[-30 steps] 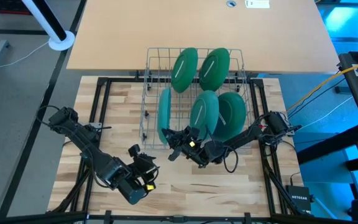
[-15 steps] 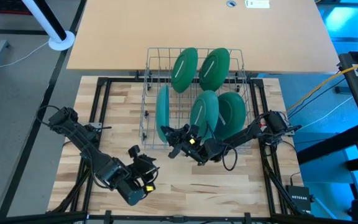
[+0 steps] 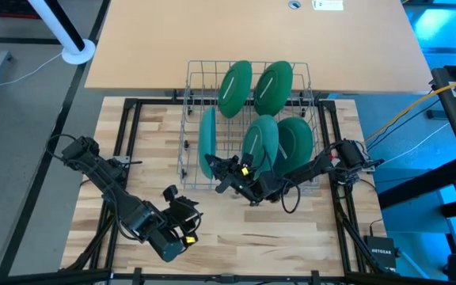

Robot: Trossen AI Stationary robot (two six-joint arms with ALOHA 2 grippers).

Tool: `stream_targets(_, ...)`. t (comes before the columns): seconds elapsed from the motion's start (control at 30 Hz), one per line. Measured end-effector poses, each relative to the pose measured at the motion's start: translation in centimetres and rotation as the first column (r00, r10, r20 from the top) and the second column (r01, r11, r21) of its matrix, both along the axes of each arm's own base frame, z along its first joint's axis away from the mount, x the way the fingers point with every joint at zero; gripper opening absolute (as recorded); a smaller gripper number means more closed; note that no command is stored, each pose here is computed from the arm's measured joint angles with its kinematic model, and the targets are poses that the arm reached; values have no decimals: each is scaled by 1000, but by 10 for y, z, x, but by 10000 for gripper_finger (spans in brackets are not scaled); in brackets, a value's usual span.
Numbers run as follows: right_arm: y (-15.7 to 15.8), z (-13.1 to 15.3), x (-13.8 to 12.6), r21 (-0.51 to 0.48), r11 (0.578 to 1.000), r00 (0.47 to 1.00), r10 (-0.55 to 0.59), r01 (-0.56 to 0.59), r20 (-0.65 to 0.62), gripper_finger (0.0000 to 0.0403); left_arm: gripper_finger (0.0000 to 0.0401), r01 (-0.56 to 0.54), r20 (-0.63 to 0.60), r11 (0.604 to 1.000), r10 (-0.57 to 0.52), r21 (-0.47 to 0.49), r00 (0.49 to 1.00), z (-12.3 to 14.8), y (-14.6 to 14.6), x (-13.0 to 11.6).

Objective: Sort dishes
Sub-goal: Put the blue plate into the dish rack

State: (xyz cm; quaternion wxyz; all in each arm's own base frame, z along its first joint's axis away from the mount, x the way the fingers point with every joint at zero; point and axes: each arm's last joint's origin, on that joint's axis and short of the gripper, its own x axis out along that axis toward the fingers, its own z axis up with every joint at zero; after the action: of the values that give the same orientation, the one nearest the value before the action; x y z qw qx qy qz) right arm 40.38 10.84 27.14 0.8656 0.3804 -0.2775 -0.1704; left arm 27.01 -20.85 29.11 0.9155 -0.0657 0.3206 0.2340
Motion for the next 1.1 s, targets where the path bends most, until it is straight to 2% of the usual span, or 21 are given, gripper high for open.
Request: stream_targets(1.1,0,-1,1,-29,1000,1000,6,-7,-25,26,155,-8,15,1000,8,1,1000,1,0,0)
